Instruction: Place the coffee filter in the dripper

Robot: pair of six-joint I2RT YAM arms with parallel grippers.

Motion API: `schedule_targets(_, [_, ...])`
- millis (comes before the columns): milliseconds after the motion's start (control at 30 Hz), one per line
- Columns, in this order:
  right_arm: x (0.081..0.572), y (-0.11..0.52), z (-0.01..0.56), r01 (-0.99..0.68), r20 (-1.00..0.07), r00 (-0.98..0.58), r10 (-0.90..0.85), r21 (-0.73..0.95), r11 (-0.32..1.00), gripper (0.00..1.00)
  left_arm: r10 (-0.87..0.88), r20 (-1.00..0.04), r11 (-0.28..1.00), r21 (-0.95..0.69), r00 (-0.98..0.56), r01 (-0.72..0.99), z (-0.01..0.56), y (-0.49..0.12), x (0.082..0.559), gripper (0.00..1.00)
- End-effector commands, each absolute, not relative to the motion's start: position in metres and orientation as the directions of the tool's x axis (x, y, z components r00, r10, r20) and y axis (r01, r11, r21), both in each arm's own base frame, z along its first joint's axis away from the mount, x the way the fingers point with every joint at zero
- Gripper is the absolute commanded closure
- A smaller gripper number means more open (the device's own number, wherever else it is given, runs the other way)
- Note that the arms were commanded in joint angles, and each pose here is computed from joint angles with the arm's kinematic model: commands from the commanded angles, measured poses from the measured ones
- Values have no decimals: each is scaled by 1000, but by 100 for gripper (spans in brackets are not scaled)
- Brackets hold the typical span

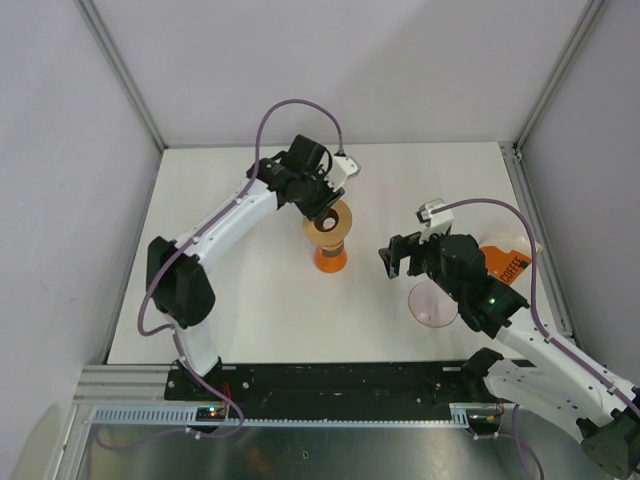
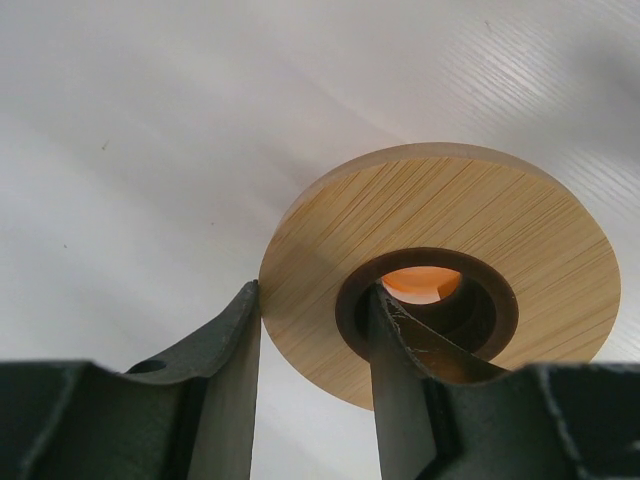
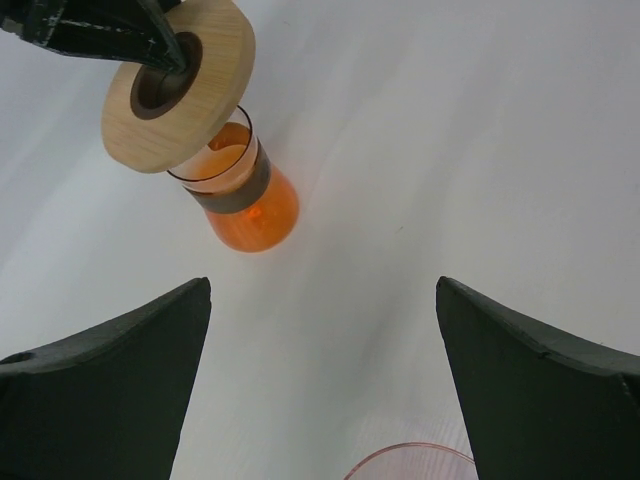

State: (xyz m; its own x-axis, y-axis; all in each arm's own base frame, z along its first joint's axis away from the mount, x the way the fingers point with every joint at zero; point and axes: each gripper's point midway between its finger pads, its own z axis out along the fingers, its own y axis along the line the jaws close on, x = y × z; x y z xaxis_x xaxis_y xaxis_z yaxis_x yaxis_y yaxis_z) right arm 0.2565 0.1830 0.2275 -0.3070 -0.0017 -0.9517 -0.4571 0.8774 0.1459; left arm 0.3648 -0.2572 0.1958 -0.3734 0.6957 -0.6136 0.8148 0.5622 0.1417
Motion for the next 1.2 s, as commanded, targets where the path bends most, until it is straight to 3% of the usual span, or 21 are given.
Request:
schedule_targets(0, [262,178,241,-427,-955,-295,24,154,891,1,690,-622,590,187,-370,786,210,-265,382,100])
schedule_targets(533, [261,173,234,-414,-948,-319,8,147,898,1,789,-488,520,206,-373,829,159,-277,366,99])
schedule_targets(600, [261,172,234,-413,-948,-318,7,145,899,1,798,-473,518,219,-374,827,156,-276,367,95])
schedule_targets(767, [260,170,236,-410,-950,-313,8,143,901,1,806,-462,511,229,-369,829,155,-275,367,72])
schedule_targets(1000, [261,157,235,-353,-946,-322,30,149,924,1,784,-513,517,229,-349,824,177,-281,368,47])
schedule_targets(1167, [257,139,233,-279,-935,-346,77,181,943,1,769,-551,517,236,-325,823,196,-283,369,34])
